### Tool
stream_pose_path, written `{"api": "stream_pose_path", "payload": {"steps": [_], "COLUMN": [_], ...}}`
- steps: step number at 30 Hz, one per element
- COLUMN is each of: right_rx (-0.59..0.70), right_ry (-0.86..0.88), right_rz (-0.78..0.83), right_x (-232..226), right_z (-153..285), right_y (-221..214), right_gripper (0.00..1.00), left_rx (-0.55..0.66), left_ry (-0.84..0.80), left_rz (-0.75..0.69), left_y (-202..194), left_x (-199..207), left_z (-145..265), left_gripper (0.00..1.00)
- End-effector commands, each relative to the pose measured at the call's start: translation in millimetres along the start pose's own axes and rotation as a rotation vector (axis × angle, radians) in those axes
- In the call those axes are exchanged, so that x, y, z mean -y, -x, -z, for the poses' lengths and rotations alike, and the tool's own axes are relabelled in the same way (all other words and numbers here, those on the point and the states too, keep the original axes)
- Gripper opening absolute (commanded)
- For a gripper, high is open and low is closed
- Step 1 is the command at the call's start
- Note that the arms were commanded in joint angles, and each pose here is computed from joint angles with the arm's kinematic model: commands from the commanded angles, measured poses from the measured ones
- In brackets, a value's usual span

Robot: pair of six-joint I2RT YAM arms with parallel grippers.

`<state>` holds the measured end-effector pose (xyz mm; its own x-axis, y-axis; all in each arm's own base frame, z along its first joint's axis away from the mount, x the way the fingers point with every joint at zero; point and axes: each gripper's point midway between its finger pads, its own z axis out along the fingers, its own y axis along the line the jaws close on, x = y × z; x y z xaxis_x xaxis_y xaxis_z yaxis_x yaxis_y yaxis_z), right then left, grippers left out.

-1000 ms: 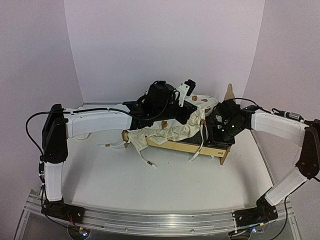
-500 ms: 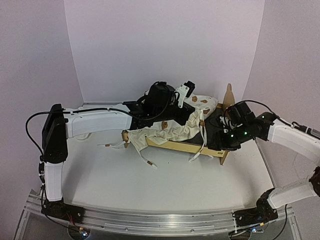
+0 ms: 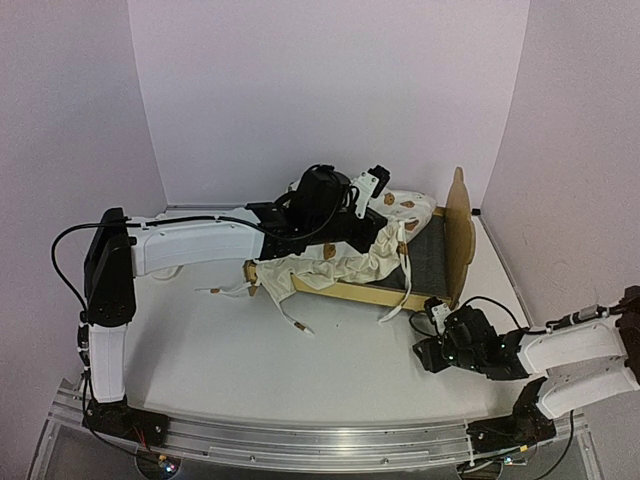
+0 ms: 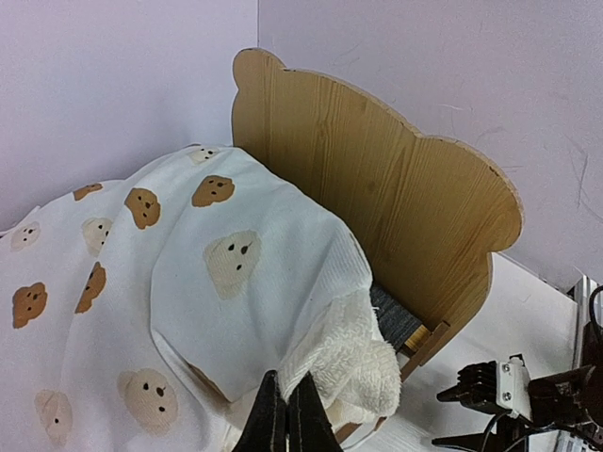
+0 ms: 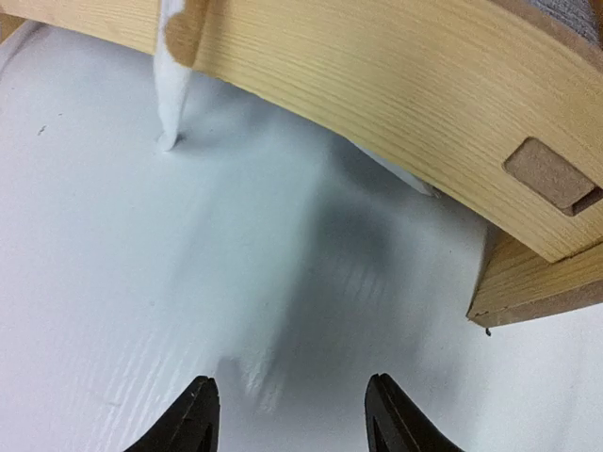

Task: Set up the pet bed

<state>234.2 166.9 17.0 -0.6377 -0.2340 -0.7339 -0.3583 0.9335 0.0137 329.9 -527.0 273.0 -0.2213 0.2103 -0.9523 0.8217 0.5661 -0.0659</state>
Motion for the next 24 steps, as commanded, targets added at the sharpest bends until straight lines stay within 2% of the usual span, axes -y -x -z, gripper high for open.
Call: {"api": "stream_pose_path", "payload": {"steps": [1,7,19,24], "right_rx": [0.387,0.476,0.449,0.45], "right_ry": [-0.07,-0.101,-0.241,-0.354], "right_rz": [-0.049,-0.012,0.093,0.003], "right_x": [5.5,6.5,8.6,26.6], "right_z": [5.1,-4.5,-38.9,-47.3], "right_y": [72.4,78.1,88.3,86.8], "right_gripper": [0.56,0.61,0.63,0.64], "left_rx": [0.089,0.083,0.084,0.079], "left_ry": [0.013,0.015,0.016,0.019], "left_rz": [0.0,-0.001,-0.003,-0.002], "left_y": [47.7,45.9,49.2,48.1], "left_x": [-2.3,-2.7,-2.2,-3.0], "left_z": [25.0,22.9,16.4,12.9], "left_gripper": [0.0,0.0,0.0,0.0]}}
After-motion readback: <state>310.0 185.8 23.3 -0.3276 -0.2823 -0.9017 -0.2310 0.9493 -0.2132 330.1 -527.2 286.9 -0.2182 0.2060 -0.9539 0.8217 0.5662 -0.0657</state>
